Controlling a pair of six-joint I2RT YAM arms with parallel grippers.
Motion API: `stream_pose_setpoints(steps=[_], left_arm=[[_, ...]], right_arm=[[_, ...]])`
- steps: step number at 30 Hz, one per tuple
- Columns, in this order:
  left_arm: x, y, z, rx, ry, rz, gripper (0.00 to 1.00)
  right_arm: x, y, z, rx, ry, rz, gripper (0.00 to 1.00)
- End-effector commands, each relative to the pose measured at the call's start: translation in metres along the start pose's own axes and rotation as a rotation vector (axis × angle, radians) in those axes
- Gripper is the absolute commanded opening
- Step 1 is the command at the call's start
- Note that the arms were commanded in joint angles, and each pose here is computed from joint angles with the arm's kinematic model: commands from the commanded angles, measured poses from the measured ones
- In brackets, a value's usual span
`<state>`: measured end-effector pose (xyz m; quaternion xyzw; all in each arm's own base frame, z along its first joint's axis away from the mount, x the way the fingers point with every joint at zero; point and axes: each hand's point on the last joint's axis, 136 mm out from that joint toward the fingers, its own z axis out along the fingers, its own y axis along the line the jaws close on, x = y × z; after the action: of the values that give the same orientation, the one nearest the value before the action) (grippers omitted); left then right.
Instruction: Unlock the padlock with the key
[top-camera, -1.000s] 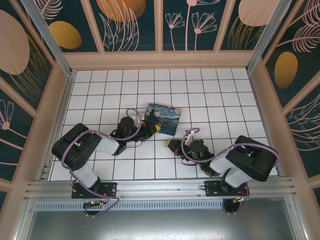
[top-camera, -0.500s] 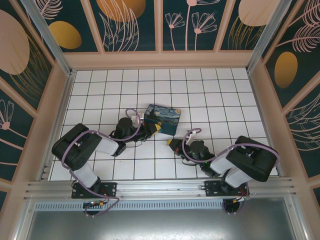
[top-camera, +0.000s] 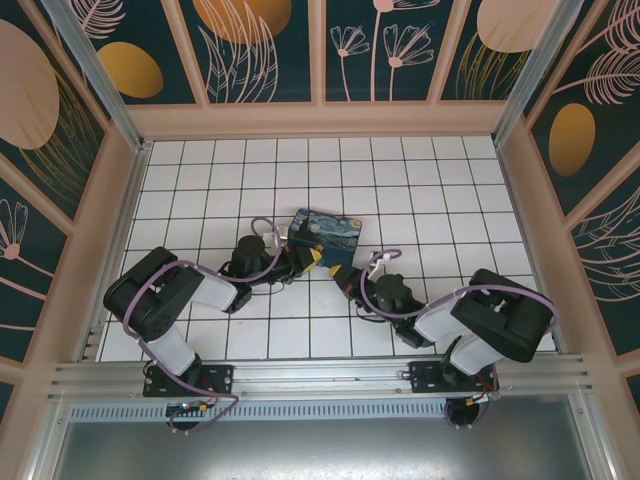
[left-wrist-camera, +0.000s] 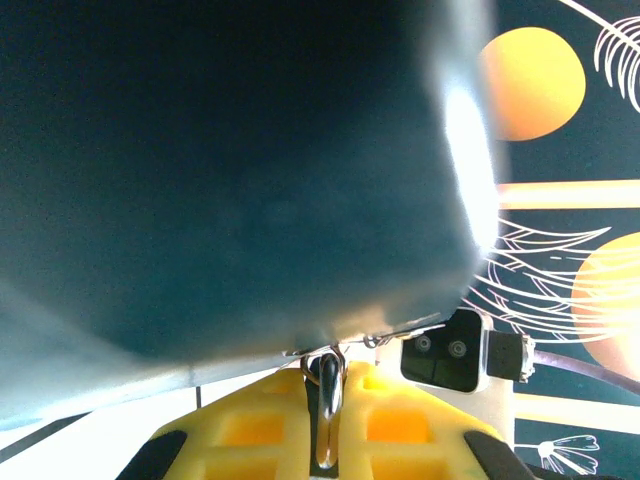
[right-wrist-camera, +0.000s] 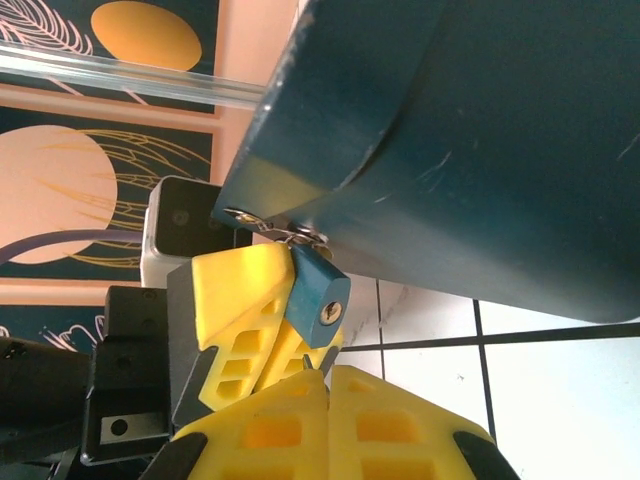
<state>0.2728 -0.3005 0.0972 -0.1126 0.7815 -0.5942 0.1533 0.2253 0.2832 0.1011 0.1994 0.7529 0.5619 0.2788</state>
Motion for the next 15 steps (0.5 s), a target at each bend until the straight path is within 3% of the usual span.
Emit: stream_pose_setpoints(steps=[1,15], left_arm=[[-0.0019,-0.0148,-0.0022,0.046,-0.001,0.021,0.00],[-0.0017,-0.0150,-0.0032,0.040,-0.001,0.031,0.00]], right_arm=[[-0.0060,0.0057,0.0051,-0.019,-0.033,0.014,0.00],[-0.0092,0.0069,0.0126,-0.023,-0.038,0.028,0.00]])
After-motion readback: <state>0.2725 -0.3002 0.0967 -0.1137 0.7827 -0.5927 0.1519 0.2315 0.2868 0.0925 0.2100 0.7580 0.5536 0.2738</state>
